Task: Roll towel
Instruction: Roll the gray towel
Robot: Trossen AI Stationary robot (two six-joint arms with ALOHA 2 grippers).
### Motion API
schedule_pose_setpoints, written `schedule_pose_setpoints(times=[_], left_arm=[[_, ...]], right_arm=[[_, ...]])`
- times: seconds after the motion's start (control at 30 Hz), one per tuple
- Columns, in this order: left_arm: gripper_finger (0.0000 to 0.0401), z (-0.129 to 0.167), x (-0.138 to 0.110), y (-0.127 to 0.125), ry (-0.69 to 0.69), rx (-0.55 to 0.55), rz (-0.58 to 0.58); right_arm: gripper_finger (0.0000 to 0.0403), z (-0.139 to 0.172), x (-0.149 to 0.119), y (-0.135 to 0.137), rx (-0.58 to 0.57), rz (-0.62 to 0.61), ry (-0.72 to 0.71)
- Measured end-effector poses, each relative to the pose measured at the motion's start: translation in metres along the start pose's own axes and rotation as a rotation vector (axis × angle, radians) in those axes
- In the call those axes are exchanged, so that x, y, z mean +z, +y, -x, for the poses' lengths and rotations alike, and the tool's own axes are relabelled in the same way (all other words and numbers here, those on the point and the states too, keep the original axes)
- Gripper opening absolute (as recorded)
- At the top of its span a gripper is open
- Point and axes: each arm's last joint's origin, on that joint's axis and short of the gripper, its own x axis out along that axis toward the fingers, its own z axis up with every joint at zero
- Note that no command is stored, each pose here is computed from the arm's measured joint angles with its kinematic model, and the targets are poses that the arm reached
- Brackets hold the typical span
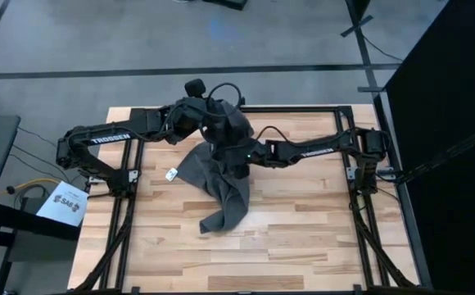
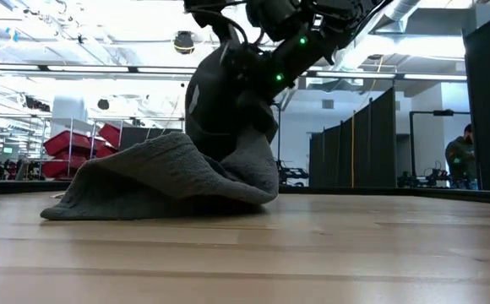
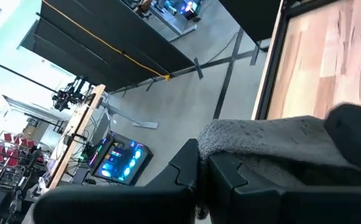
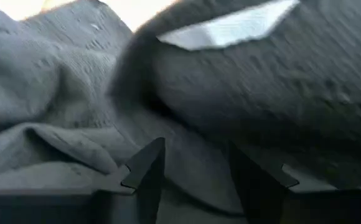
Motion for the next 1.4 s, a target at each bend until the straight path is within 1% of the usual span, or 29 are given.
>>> schedule_pose_setpoints(times=[0.13, 0.33, 0.47, 0.6, 0.7, 0.8, 0.87, 1.0, 1.07, 1.1, 1.13, 1.23, 1.27, 1.3, 1.4], left_arm=[[0.0, 0.0, -0.001, -0.001, 0.01, -0.007, -0.007], [0.0, -0.001, -0.003, -0.001, 0.026, -0.012, -0.014], [0.0, -0.001, -0.003, -0.001, 0.026, -0.012, -0.017], [0.0, -0.001, -0.003, -0.001, 0.026, -0.012, -0.017], [0.0, -0.001, -0.003, -0.001, 0.025, -0.012, -0.016], [0.0, -0.001, -0.003, -0.001, 0.025, -0.011, -0.014], [0.0, -0.001, -0.003, -0.001, 0.023, -0.011, -0.013], [0.0, 0.0, -0.004, -0.001, 0.029, -0.014, -0.007], [0.0, 0.001, -0.006, -0.001, 0.042, -0.021, -0.015], [0.0, 0.001, -0.005, -0.001, 0.04, -0.02, -0.008], [0.0, 0.002, -0.006, 0.0, 0.042, -0.021, -0.008], [0.0, 0.001, -0.008, 0.002, 0.053, -0.017, -0.006], [0.0, 0.001, -0.009, 0.004, 0.064, -0.002, -0.001], [0.0, 0.0, -0.01, 0.006, 0.078, 0.018, 0.005], [0.0, -0.004, -0.014, 0.022, 0.119, 0.075, 0.03]], right_arm=[[0.0163, -0.001, -0.007, 0.003, 0.056, 0.024, 0.051], [0.0163, 0.001, -0.005, 0.009, 0.114, 0.036, 0.03], [0.0163, -0.002, -0.012, 0.005, 0.142, 0.031, 0.044], [0.0163, -0.006, -0.018, -0.004, 0.123, 0.021, 0.052], [0.0163, -0.009, -0.022, -0.01, 0.119, 0.036, 0.057], [0.0163, -0.02, -0.026, -0.007, 0.104, 0.062, 0.048], [0.0163, -0.032, -0.031, -0.001, 0.106, 0.093, 0.053], [0.0161, -0.045, -0.031, 0.004, 0.039, 0.09, 0.063], [0.0148, -0.046, -0.029, 0.003, 0.017, 0.082, 0.052], [0.0133, -0.046, -0.028, 0.002, 0.012, 0.081, 0.051], [0.0112, -0.046, -0.027, 0.001, 0.011, 0.081, 0.056], [0.0028, -0.043, -0.022, 0.0, 0.001, 0.094, 0.105], [0.0016, -0.04, -0.019, 0.0, -0.008, 0.108, 0.121], [0.0012, -0.036, -0.014, -0.002, -0.018, 0.121, 0.135], [0.0004, -0.009, 0.005, -0.011, -0.014, 0.155, 0.136]])
